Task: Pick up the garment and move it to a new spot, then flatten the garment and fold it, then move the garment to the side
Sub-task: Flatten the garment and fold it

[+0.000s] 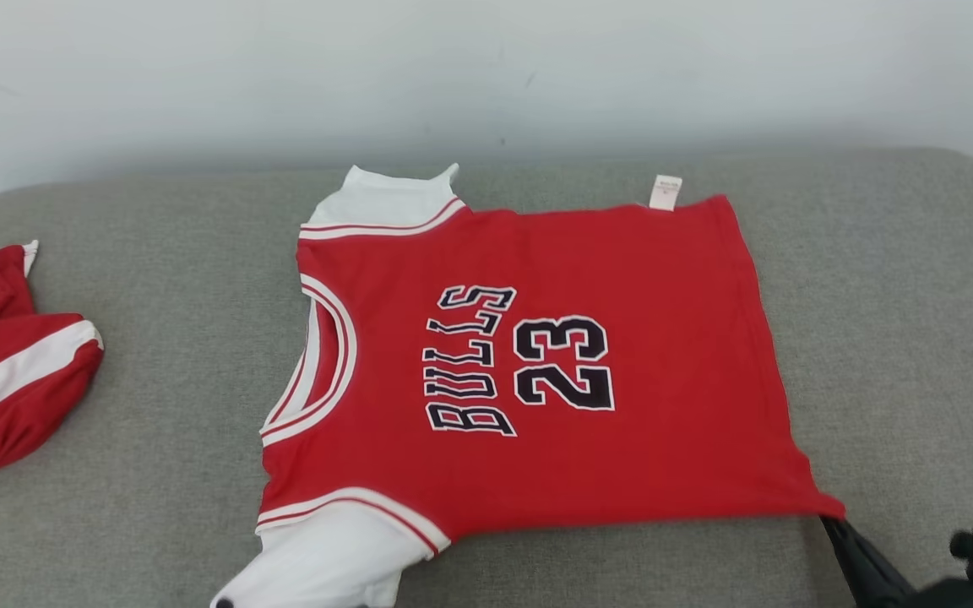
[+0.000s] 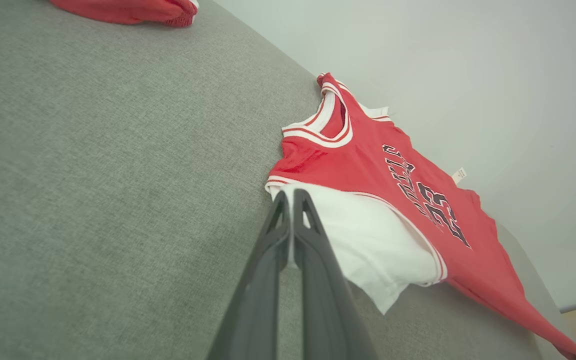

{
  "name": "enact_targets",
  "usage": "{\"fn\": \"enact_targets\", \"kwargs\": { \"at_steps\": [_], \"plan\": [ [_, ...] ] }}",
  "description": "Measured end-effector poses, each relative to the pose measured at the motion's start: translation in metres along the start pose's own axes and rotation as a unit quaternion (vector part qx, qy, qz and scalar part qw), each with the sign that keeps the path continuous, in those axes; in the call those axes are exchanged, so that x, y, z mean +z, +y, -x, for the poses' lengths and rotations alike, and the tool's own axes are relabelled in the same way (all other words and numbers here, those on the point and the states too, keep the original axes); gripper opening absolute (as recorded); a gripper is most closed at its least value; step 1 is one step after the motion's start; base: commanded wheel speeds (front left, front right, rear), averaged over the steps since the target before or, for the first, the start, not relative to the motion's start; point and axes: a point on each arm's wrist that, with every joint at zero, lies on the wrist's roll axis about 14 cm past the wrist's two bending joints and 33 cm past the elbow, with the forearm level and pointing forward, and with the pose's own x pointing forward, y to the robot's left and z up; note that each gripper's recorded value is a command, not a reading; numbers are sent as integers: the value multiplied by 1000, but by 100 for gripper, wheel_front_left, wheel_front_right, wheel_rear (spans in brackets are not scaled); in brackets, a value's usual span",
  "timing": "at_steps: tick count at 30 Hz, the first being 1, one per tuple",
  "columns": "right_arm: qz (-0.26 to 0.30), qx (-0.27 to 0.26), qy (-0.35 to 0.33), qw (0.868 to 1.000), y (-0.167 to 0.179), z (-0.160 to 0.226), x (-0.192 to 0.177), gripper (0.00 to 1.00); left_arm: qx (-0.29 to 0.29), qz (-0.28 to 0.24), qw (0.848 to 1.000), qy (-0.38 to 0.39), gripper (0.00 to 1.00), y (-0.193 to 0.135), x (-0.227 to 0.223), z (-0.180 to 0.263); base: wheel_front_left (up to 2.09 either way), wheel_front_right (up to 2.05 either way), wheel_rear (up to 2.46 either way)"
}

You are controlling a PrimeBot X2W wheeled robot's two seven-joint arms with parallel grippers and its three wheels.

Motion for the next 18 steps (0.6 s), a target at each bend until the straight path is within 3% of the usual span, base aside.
{"fn": "enact_targets", "kwargs": {
  "at_steps": [7, 13, 18],
  "plan": [
    [-19, -15, 16, 1000, -3, 18, -17, 0, 3, -18, 999, 27, 0, 11, -17, 14, 0, 0, 0],
    [-40, 4, -1, 999, 15, 15, -4, 0, -53, -47, 997, 5, 0, -16, -4, -8, 0, 0, 0],
    [-18, 24, -8, 1000, 26, 3, 17, 0, -103, -85, 991, -18, 0, -39, 18, -40, 0, 0, 0]
  ]
}}
